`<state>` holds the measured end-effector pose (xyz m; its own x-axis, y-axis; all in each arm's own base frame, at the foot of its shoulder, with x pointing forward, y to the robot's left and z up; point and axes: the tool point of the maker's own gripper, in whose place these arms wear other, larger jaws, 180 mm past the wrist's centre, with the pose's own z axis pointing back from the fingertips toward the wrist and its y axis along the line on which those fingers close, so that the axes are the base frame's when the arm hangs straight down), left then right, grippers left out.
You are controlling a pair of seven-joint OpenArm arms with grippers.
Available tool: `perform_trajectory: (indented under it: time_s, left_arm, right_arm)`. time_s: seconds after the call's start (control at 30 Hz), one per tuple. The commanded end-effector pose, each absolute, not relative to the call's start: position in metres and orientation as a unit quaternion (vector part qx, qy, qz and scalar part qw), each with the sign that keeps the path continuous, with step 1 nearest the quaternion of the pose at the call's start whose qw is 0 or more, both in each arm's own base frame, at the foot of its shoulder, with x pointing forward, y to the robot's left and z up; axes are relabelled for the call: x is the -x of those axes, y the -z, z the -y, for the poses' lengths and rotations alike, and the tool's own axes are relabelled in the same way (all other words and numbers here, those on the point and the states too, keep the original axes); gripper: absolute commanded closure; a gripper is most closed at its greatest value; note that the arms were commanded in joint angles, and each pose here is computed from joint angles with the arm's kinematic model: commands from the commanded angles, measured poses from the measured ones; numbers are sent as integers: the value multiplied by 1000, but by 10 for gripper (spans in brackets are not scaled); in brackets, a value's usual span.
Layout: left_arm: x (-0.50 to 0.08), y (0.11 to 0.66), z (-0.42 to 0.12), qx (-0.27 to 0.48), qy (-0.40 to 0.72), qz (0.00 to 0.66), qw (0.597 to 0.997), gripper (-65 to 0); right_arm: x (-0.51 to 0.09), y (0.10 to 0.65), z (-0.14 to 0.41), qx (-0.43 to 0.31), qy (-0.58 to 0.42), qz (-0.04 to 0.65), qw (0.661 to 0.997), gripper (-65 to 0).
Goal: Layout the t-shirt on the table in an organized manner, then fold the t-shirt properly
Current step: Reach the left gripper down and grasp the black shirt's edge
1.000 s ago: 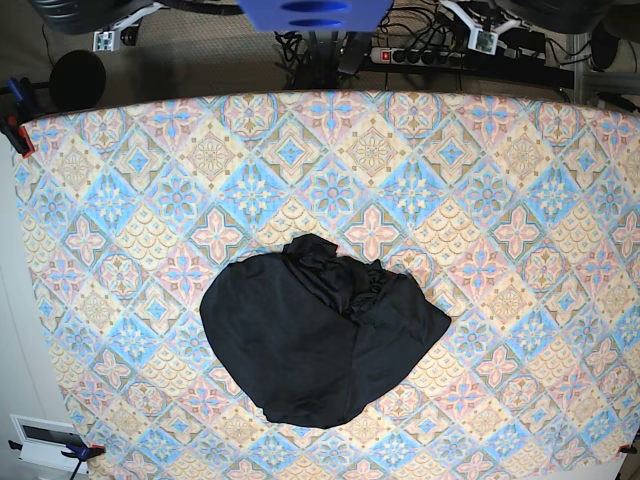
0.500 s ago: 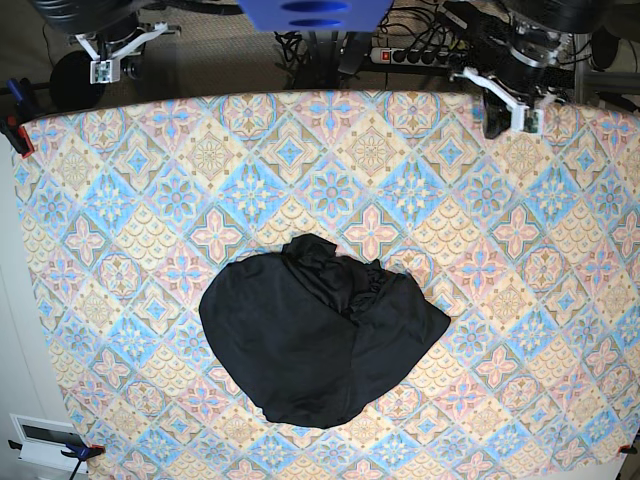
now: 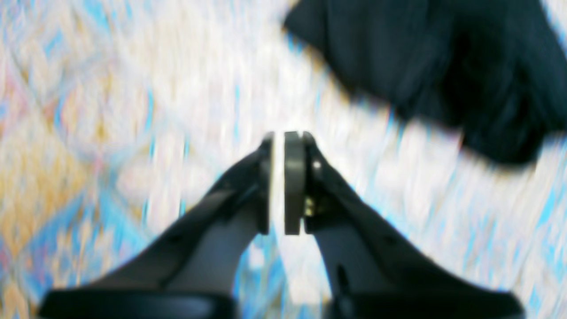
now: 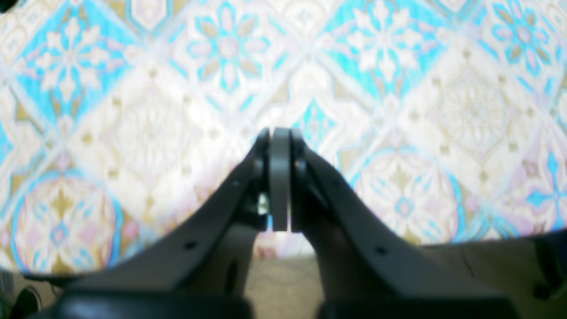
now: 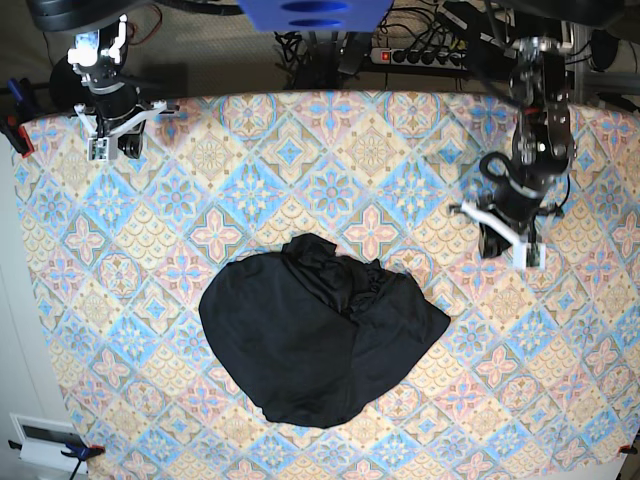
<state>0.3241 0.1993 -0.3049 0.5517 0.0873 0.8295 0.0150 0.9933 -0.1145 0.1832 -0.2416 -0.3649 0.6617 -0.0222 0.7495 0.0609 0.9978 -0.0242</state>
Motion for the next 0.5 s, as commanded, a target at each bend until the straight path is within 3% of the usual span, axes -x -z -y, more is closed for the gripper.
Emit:
perform_trajectory:
  time_s: [0.0, 0.17, 0.47]
  left_arm:
    - [-333, 301, -198, 56, -16, 480, 875, -83]
    - [-369, 328, -181, 73, -6, 448, 891, -159]
    - [-424, 363, -115, 109, 26, 425, 898, -171]
  right_arm:
    - [-192, 354, 243, 27, 15, 428, 903, 0]
    - [-204, 355, 219, -2, 1, 435, 900, 0]
    - [-209, 361, 180, -49, -3, 437, 898, 0]
